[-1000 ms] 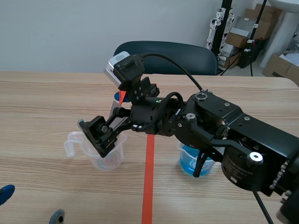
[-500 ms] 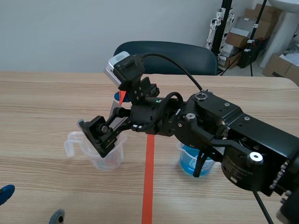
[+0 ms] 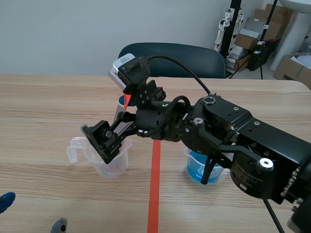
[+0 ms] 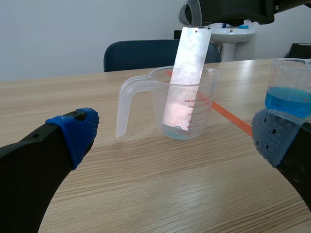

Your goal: Do the redox reaction experiment. return to the home posture

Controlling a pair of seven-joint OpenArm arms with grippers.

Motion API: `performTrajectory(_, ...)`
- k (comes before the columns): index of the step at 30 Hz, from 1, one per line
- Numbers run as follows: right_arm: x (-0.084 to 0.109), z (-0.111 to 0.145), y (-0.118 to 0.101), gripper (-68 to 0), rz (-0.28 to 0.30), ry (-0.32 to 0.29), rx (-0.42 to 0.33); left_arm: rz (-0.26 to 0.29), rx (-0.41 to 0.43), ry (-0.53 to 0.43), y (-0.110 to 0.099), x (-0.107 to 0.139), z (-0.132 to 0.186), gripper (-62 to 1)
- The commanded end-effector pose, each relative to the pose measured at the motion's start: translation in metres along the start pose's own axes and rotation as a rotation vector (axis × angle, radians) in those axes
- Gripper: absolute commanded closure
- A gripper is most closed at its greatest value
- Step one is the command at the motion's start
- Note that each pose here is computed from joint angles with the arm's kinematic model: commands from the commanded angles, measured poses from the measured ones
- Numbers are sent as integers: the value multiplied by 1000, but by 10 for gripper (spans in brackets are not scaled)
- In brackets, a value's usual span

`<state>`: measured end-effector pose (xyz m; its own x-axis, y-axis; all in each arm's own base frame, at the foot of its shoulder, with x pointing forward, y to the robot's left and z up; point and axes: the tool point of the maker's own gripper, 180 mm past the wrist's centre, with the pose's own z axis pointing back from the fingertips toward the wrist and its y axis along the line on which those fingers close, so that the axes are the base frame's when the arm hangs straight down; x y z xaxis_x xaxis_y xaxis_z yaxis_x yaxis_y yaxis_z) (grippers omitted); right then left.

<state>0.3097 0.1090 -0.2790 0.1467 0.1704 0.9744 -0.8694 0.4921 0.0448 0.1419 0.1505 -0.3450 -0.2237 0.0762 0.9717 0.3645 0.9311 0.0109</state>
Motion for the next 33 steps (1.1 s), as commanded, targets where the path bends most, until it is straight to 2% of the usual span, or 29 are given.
performTrajectory(1,11,0,-1,-669,10,-32,1,-11,-1,-38,3,11,5,-623)
performTrajectory(8,20,1,-8,-669,20,-51,-13,-29,-21,23,8,20,33,-623)
performTrajectory(13,35,5,-14,-669,37,-67,-32,-60,-8,26,25,43,50,-623)
performTrajectory(18,54,15,-16,-669,90,-82,-37,-103,-22,8,44,72,57,-623)
performTrajectory(24,76,37,-16,-669,164,-113,-47,-175,-135,-28,53,109,49,-623)
performTrajectory(27,83,53,-20,-669,181,-129,-83,-208,-175,-71,57,134,40,-623)
performTrajectory(33,98,89,-33,-669,211,-163,-164,-270,-256,-67,60,160,7,-623)
